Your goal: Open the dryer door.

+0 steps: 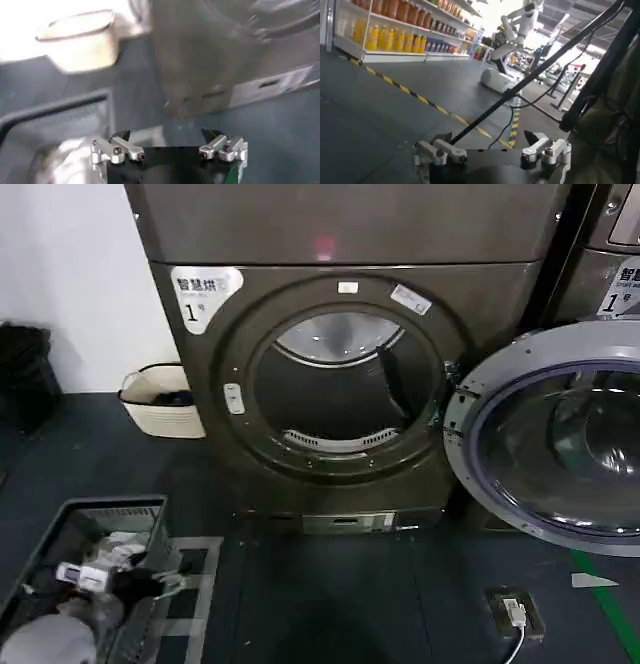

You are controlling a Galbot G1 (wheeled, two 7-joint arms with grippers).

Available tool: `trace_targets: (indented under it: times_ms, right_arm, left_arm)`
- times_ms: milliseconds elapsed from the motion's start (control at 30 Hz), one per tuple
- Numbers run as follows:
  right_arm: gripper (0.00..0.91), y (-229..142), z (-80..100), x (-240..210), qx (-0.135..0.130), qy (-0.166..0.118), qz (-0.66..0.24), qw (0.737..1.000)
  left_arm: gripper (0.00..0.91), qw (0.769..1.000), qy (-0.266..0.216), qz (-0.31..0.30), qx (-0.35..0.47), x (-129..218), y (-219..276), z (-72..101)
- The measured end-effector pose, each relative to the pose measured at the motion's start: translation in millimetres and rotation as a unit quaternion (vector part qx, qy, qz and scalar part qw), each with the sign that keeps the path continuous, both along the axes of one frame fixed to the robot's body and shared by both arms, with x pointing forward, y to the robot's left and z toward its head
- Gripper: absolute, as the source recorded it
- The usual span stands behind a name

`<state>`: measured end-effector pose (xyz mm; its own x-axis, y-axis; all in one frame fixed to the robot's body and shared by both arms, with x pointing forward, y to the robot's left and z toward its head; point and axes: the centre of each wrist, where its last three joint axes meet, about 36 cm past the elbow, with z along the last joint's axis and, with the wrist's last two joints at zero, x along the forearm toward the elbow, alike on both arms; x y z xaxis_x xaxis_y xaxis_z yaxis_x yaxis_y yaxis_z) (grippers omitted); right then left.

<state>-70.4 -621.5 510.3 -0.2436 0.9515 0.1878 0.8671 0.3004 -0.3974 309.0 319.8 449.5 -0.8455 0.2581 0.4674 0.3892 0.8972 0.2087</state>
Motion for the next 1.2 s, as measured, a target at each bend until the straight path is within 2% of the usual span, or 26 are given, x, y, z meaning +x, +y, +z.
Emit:
trace_targets:
  times_ms: [167, 333, 500, 700, 867, 1100, 1200]
  right_arm:
    - [0.907, 0.9, -3.8, 2.4, 0.004, -0.002, 0.002, 1.0]
    - [0.907, 0.3, -6.7, 6.8, 0.009, -0.002, 0.007, 1.0]
    - [0.907, -1.4, -6.3, 8.2, 0.01, -0.001, 0.009, 1.0]
    - [0.907, -0.6, -9.5, 8.1, 0.013, -0.001, 0.01, 1.0]
    - [0.907, -0.3, -9.0, 10.2, 0.012, -0.002, 0.013, 1.0]
    - [0.907, 1.0, -11.3, 12.3, 0.015, -0.001, 0.012, 1.0]
    - [0.907, 1.4, -12.0, 13.4, 0.017, 0.009, 0.009, 1.0]
  left_arm:
    - [0.907, 0.994, 0.056, 0.087, -0.019, -1.0, 16.8, 15.6]
    - [0.907, 0.98, 0.121, 0.158, -0.005, 1.9, 44.2, 28.2]
    - [0.907, 0.969, 0.122, 0.214, -0.029, 2.6, 74.0, 32.7]
    - [0.907, 0.948, 0.129, 0.285, -0.055, -1.5, 113.6, 33.9]
    - [0.907, 0.927, 0.151, 0.335, -0.072, -7.0, 138.8, 28.2]
    - [0.907, 0.916, 0.171, 0.356, -0.076, -14.4, 154.2, 17.7]
    - [0.907, 0.914, 0.174, 0.358, -0.079, -15.2, 155.8, 15.8]
